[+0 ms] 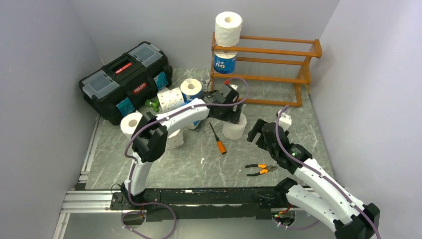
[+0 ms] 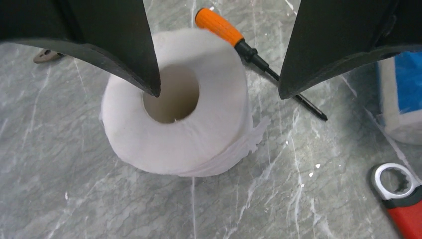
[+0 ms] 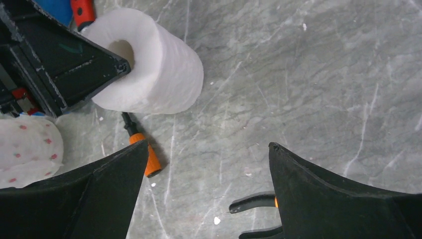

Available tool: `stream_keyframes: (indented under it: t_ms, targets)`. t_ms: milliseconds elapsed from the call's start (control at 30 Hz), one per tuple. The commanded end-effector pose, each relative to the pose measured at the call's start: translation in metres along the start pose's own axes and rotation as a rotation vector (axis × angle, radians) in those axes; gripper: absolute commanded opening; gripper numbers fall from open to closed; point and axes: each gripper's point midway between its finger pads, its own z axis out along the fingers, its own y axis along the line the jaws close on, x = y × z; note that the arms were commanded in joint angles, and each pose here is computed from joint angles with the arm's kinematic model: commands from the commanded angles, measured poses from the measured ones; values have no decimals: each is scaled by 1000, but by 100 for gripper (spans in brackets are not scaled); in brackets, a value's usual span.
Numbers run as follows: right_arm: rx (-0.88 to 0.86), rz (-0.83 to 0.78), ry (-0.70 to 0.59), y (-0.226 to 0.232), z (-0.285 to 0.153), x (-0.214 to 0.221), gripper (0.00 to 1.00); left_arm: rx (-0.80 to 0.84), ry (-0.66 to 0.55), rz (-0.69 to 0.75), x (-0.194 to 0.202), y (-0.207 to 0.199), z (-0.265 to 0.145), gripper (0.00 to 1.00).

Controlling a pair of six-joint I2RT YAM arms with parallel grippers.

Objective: Place and organize the paper towels onto the shelf
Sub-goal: Place the paper towel at the center of the board.

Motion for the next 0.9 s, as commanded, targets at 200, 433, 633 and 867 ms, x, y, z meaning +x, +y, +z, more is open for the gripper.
stream_keyframes:
  t_ms: [200,433,633,867]
  targets:
    - [-82,124,23,28,15,-35,94,-6,-276,-97,-34,24,-135,99]
    - [-175,219,113,42,45,-36,91,-89,-400,-206,24,89,-184,99]
    - [-223,232,112,56,53,-43,90,-65,-525,-319,80,130,-210,99]
    - [-239,228,153,64,68,-37,85,-71,-584,-410,119,160,-220,99]
